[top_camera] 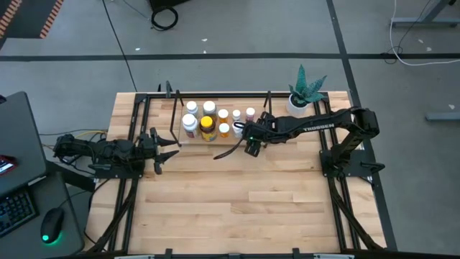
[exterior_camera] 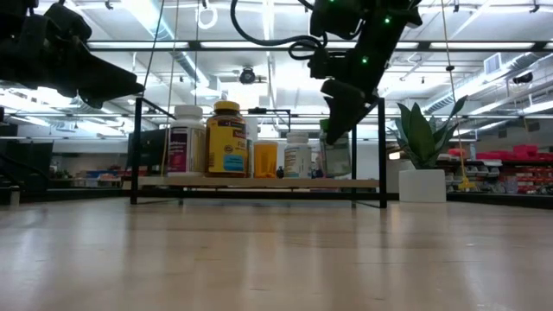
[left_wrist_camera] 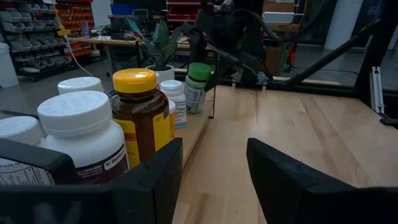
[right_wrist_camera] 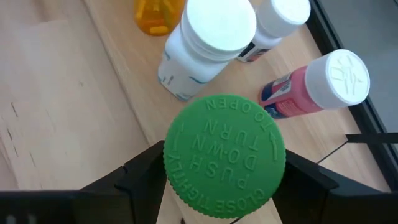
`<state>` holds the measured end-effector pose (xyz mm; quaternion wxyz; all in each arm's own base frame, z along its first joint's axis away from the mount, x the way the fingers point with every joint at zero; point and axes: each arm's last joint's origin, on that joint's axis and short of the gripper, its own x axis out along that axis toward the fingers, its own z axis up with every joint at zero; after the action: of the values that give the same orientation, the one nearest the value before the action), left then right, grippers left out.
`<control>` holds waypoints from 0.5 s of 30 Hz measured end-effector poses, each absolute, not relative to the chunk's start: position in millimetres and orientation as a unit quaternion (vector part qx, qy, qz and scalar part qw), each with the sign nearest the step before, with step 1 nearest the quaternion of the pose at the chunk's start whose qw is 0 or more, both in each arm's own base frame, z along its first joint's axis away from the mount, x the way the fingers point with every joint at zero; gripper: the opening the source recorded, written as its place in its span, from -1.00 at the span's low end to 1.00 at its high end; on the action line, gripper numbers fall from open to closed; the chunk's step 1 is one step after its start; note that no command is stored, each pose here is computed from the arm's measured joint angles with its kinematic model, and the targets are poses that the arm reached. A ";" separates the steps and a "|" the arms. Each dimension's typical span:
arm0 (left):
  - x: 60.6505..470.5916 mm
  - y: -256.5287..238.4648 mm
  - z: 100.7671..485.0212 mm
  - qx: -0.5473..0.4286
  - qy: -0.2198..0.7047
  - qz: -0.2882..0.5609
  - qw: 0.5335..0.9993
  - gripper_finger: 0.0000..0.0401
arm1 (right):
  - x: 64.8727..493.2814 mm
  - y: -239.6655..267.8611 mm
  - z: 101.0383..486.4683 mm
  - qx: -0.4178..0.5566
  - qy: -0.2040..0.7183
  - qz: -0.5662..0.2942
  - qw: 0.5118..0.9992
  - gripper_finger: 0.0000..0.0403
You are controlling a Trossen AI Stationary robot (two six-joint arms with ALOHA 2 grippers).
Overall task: Pick and place medicine bottles onto shelf by color
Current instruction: Put the green bottle on the shelf
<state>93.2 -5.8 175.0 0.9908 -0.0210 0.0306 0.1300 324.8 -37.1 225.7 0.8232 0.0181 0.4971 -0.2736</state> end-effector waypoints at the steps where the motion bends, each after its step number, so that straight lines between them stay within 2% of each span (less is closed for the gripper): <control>1: 93.2 -5.9 175.0 -0.021 0.031 0.130 0.991 -0.07 | 325.1 -37.2 225.8 0.019 0.496 -0.274 0.824 0.25; 15: 93.2 -5.8 175.0 -0.021 0.031 0.130 0.991 -0.07 | 324.8 -42.6 225.7 0.026 0.494 -0.279 0.823 0.46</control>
<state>93.2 -5.8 175.0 0.9908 -0.0210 0.0306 0.1301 324.8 -42.6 225.7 0.8231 0.0262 0.4940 -0.2789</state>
